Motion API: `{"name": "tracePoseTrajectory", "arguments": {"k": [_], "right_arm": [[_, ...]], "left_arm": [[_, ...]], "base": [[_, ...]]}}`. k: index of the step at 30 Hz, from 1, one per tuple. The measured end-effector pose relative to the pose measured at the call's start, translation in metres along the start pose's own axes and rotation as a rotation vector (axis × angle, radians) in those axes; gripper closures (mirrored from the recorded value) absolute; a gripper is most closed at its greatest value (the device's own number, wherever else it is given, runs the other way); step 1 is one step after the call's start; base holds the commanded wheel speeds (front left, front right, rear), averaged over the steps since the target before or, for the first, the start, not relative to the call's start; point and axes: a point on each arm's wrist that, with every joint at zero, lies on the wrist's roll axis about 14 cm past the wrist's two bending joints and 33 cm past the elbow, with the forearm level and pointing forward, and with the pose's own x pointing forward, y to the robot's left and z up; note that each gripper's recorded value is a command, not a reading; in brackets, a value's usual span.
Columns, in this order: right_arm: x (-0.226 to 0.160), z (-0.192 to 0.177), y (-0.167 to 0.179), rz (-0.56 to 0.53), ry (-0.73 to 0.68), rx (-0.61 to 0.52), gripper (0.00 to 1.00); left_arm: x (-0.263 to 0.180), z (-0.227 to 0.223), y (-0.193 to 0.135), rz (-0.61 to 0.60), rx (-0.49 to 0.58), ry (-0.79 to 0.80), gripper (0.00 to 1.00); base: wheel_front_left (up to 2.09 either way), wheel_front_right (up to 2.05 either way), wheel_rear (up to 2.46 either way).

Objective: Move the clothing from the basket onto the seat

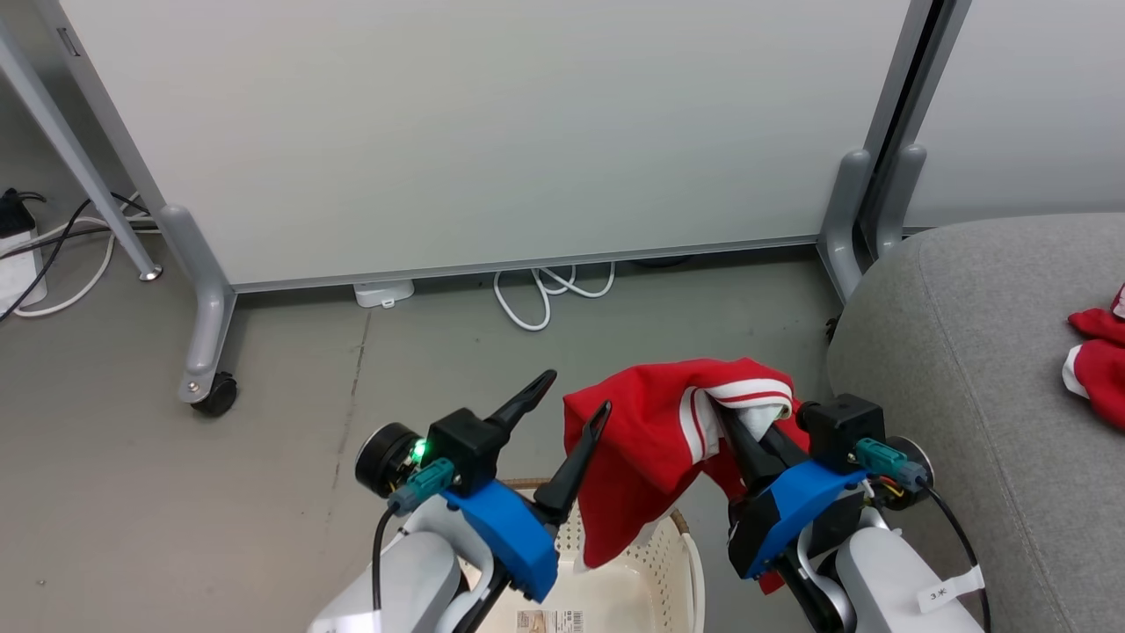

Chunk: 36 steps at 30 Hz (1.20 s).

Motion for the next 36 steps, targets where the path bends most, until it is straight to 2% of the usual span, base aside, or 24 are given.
{"name": "tracePoseTrajectory", "arguments": {"k": [18,36], "right_arm": [[-0.002,-0.003,-0.001,-0.005,0.012,0.004,1.0],[-0.005,-0.004,-0.008,-0.025,0.013,0.004,1.0]], "left_arm": [[-0.041,-0.015,0.03,0.143,-0.026,-0.011,0.0],[-0.04,-0.017,0.032,0.155,-0.038,-0.015,0.0]], "base": [[0.0,0.0,0.0],[0.0,0.0,0.0]]}}
